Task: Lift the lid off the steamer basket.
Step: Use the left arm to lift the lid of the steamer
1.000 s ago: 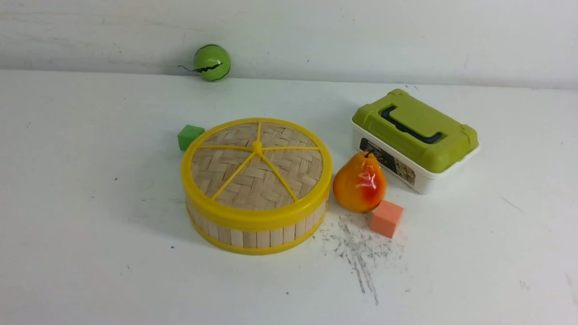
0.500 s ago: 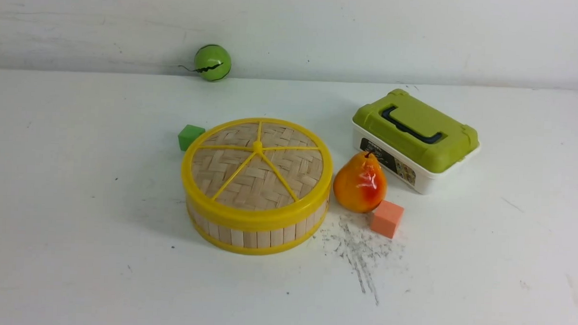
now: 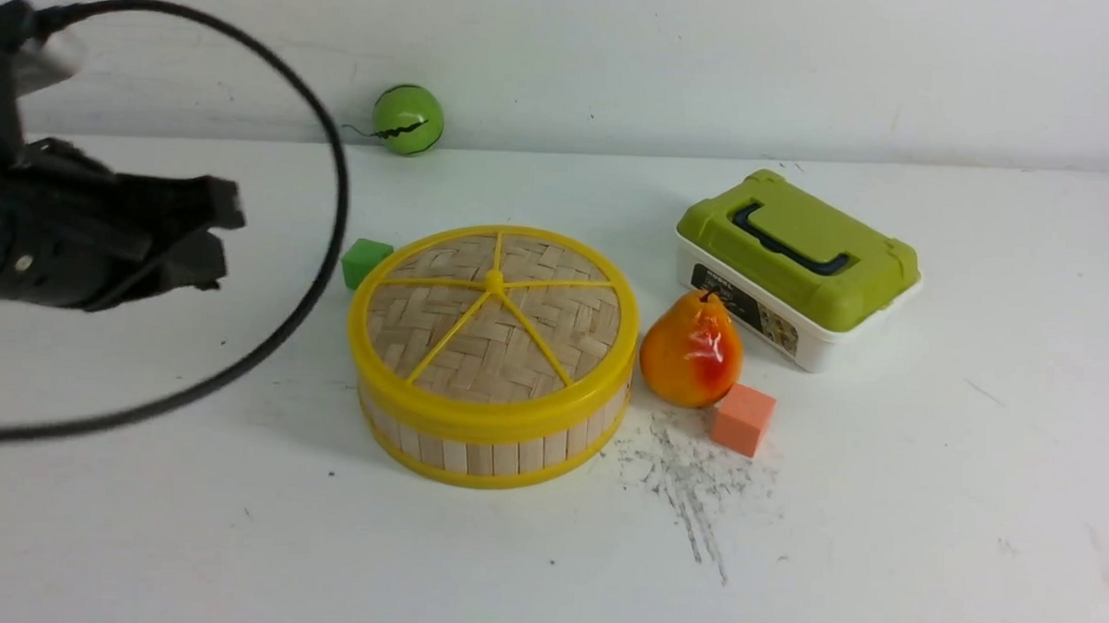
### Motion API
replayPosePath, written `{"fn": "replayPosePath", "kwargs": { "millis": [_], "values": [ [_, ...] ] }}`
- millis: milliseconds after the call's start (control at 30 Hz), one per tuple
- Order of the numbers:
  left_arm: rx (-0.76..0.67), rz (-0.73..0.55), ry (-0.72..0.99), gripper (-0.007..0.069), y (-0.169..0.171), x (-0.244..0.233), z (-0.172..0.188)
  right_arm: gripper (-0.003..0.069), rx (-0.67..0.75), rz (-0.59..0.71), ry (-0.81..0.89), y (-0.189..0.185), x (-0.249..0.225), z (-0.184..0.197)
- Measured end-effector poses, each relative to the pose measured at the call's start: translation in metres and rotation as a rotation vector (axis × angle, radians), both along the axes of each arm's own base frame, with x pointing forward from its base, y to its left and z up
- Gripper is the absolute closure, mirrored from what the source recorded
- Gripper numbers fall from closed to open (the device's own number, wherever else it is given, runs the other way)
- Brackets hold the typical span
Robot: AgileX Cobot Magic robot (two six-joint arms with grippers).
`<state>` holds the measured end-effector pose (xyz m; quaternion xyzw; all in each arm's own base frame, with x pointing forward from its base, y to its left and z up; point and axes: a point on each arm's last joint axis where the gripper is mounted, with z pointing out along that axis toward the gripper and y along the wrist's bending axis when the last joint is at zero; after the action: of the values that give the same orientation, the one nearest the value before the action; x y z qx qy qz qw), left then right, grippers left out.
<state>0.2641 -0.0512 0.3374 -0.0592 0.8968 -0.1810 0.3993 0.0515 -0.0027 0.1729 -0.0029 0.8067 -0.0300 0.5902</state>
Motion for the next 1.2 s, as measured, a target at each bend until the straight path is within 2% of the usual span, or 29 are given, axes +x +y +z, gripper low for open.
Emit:
{"fn": "replayPosePath", "kwargs": {
  "millis": [67, 200, 367, 567, 733, 833, 933, 1000, 1033, 1100, 1200],
  "values": [
    [0.000, -0.075, 0.117, 0.0638, -0.010, 0.029, 0.004, 0.0419, 0.000, 0.000, 0.000, 0.000, 0.000, 0.000],
    [-0.004, -0.165, 0.230, 0.0638, -0.023, 0.066, 0.006, 0.0419, 0.000, 0.000, 0.000, 0.000, 0.000, 0.000],
    [0.031, -0.259, 0.273, 0.0638, -0.054, 0.100, 0.015, 0.0419, 0.000, 0.000, 0.000, 0.000, 0.000, 0.000],
    [0.155, -0.359, 0.252, 0.0638, -0.100, 0.117, 0.025, 0.0419, 0.000, 0.000, 0.000, 0.000, 0.000, 0.000],
    [0.289, -0.395, 0.265, 0.0628, -0.139, 0.135, 0.017, 0.0419, 0.000, 0.000, 0.000, 0.000, 0.000, 0.000],
    [0.360, -0.379, 0.248, 0.0533, -0.158, 0.154, 0.000, 0.0419, 0.000, 0.000, 0.000, 0.000, 0.000, 0.000],
    [0.371, -0.351, 0.249, 0.0440, -0.163, 0.162, -0.009, 0.0419, 0.000, 0.000, 0.000, 0.000, 0.000, 0.000],
    [0.398, -0.317, 0.255, 0.0333, -0.163, 0.171, -0.019, 0.0419, 0.000, 0.000, 0.000, 0.000, 0.000, 0.000],
    [0.400, -0.315, 0.256, 0.0326, -0.163, 0.171, -0.020, 0.0419, 0.000, 0.000, 0.000, 0.000, 0.000, 0.000],
    [0.426, -0.298, 0.264, 0.0263, -0.163, 0.175, -0.027, 0.0419, 0.000, 0.000, 0.000, 0.000, 0.000, 0.000],
    [0.430, -0.293, 0.275, 0.0247, -0.163, 0.177, -0.032, 0.0419, 0.000, 0.000, 0.000, 0.000, 0.000, 0.000]
  ]
}}
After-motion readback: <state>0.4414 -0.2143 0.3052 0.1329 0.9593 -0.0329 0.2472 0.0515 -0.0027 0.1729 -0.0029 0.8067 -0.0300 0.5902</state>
